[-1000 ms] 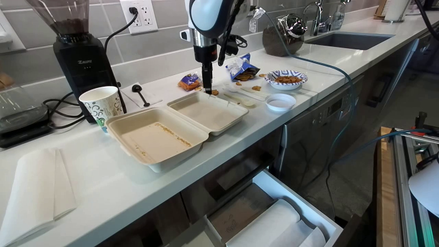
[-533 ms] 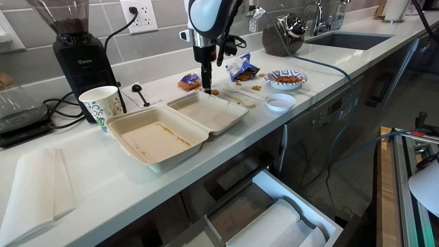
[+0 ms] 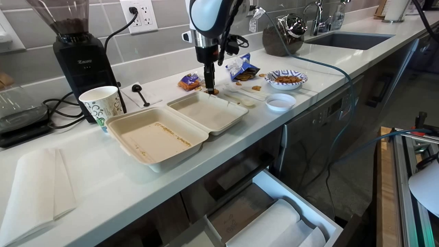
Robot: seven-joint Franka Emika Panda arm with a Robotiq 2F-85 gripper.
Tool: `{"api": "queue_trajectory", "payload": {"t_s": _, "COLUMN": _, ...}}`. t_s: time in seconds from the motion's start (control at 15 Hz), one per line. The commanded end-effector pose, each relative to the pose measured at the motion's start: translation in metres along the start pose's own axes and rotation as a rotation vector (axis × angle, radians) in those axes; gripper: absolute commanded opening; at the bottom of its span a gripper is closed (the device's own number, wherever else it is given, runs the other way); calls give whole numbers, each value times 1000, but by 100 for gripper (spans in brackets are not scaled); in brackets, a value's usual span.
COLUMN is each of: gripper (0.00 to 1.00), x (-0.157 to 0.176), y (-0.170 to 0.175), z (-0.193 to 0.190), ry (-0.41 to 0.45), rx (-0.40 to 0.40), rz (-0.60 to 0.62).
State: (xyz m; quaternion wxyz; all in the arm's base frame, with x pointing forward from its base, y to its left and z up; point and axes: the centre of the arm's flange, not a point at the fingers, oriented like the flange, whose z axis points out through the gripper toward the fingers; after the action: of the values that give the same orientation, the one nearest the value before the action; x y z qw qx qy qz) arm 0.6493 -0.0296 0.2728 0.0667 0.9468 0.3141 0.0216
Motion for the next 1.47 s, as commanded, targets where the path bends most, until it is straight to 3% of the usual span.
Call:
{"api": "queue_trajectory", "payload": {"t_s": 0.0, "gripper": 78, "x": 4, "y": 3, "z": 4, "ry": -36, "rx": 14, "rz": -8}}
{"api": "queue_trajectory", "payload": {"t_s": 0.33, "gripper": 76, "x": 5, "y": 4, "z": 4, "ry": -44, "rx": 22, "rz": -11}}
{"api": "queue_trajectory", "payload": {"t_s": 0.6, "gripper": 64, "x": 5, "y": 3, "z": 4, "ry": -51, "rx": 30, "rz": -14}}
{"api": "queue_trajectory", "payload": {"t_s": 0.67, "gripper": 56, "x": 6, "y": 3, "z": 4, "ry": -51, "rx": 31, "rz": -14}}
{"api": "queue_trajectory", "payload": {"t_s": 0.8, "gripper": 60, "x": 6, "y": 3, "z": 4, "ry": -52, "rx": 32, "rz": -15}}
{"api": "queue_trajectory", "payload": {"t_s": 1.0, "gripper": 48, "x": 6, "y": 3, "z": 4, "ry": -53, "rx": 35, "rz": -16}}
{"api": "queue_trajectory", "payload": {"t_s": 1.4, "gripper": 44, "x": 6, "y": 4, "z": 4, "ry": -53, "rx": 33, "rz": -14}}
